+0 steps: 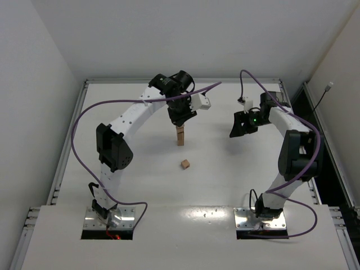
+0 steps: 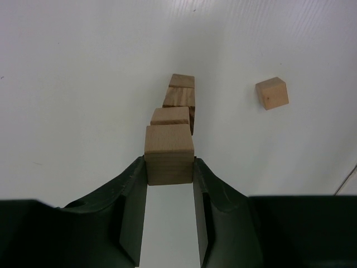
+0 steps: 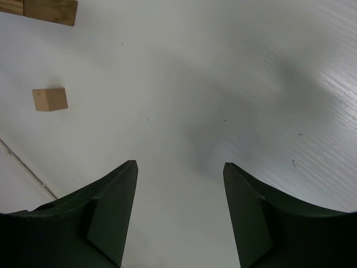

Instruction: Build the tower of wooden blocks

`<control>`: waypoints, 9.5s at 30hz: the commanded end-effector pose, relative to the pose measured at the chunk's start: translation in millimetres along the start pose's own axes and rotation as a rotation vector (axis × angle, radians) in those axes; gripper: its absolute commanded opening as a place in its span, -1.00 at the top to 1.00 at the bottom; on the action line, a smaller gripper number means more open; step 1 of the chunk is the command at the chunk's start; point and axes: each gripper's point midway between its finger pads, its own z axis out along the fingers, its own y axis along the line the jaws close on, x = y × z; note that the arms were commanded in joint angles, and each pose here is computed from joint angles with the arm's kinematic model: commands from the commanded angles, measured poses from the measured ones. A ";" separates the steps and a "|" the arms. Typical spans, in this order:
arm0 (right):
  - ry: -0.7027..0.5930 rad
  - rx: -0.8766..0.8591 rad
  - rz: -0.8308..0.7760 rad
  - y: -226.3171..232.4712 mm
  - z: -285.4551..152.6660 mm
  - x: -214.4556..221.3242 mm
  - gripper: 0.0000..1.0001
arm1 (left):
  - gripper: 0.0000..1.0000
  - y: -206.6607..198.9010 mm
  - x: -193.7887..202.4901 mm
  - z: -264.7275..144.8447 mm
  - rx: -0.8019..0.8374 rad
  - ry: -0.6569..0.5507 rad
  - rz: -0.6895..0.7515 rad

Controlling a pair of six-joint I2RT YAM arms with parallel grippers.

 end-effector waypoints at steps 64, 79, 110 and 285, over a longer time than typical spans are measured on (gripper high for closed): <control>-0.033 -0.018 -0.032 2.1 -1.3 -15.6 -0.14 | -0.05 4.1 -4.8 -9.5 -0.037 -0.014 -0.040; -0.032 0.002 -0.029 -0.5 -0.7 -12.9 -0.14 | -0.31 33.9 27.1 -116.8 -0.254 -0.255 -0.327; -0.048 0.057 -0.053 -2.3 -15.8 -15.4 -0.14 | -0.02 -171.7 53.1 25.6 0.214 -0.189 0.288; -0.050 0.052 -0.017 -18.2 -11.3 -8.6 -0.14 | -1.00 186.0 136.8 -123.0 -0.414 -0.506 -0.651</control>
